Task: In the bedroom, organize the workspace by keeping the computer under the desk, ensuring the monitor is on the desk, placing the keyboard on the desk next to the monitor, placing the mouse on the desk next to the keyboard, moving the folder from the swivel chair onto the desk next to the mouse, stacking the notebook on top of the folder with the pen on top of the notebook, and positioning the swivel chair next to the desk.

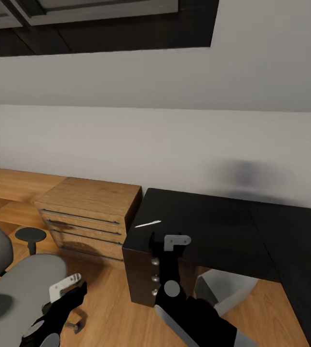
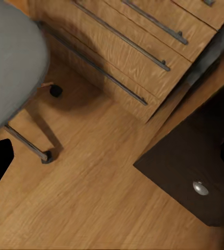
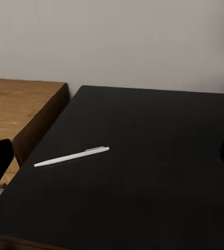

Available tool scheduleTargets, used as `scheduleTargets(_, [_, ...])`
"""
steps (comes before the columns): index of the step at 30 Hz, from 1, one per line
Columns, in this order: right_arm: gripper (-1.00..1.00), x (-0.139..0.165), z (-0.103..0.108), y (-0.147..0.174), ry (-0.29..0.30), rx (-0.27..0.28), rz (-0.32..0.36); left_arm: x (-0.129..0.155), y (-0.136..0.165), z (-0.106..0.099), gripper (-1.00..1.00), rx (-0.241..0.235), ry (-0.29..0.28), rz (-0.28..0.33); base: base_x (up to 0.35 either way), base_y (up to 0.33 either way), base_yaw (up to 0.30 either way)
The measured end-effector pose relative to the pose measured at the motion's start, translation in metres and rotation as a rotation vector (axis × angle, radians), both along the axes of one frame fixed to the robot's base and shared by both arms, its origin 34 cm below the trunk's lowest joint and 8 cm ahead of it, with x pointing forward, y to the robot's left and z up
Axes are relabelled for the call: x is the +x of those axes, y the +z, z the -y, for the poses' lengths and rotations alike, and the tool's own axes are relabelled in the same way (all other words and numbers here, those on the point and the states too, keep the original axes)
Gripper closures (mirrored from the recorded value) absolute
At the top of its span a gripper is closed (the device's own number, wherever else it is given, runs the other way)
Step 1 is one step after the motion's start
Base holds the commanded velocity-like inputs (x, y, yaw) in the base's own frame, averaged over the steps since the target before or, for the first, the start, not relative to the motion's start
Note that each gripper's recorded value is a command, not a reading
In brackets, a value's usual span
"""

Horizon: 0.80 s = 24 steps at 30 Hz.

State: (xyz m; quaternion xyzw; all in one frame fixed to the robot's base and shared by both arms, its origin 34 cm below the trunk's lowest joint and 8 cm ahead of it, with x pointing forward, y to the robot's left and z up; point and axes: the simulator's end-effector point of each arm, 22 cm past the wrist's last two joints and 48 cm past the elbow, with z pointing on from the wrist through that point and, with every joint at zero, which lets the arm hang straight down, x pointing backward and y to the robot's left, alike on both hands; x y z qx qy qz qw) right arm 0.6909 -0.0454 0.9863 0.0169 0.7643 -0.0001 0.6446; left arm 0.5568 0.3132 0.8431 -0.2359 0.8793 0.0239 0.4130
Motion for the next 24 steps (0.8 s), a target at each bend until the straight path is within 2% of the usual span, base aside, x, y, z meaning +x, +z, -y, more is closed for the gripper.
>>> scheduleTargets(4, [-1.00, 0.000, 0.002, 0.000, -0.006, 0.000, 0.000, 0.004, 0.010, -0.002, -1.00, -0.003, 0.006, 0.019, 0.107, 0.004, 0.000])
scheduleTargets(8, [-1.00, 0.000, 0.001, -0.001, -0.003, -0.001, -0.001, 0.004, 0.010, -0.005, -1.00, 0.008, 0.007, 0.018, 0.308, 0.134, 0.000])
scheduleTargets(11, [-1.00, 0.001, 0.002, -0.001, -0.005, 0.000, -0.002, 0.003, 0.009, 0.000, -1.00, 0.006, -0.004, 0.014, 0.317, 0.147, 0.000])
scheduleTargets(15, [-1.00, 0.005, 0.010, -0.001, -0.027, 0.006, -0.005, 0.002, 0.008, 0.001, -1.00, 0.007, -0.009, 0.012, 0.307, 0.181, 0.000])
scheduleTargets(20, [-1.00, 0.006, 0.012, 0.007, -0.047, 0.056, 0.035, 0.002, 0.009, 0.002, -1.00, 0.008, -0.011, 0.013, 0.277, 0.227, 0.000])
scheduleTargets(24, [-1.00, 0.007, 0.009, -0.008, -0.059, 0.055, 0.008, 0.003, 0.010, 0.001, -1.00, 0.008, -0.011, 0.016, 0.254, 0.226, 0.000])
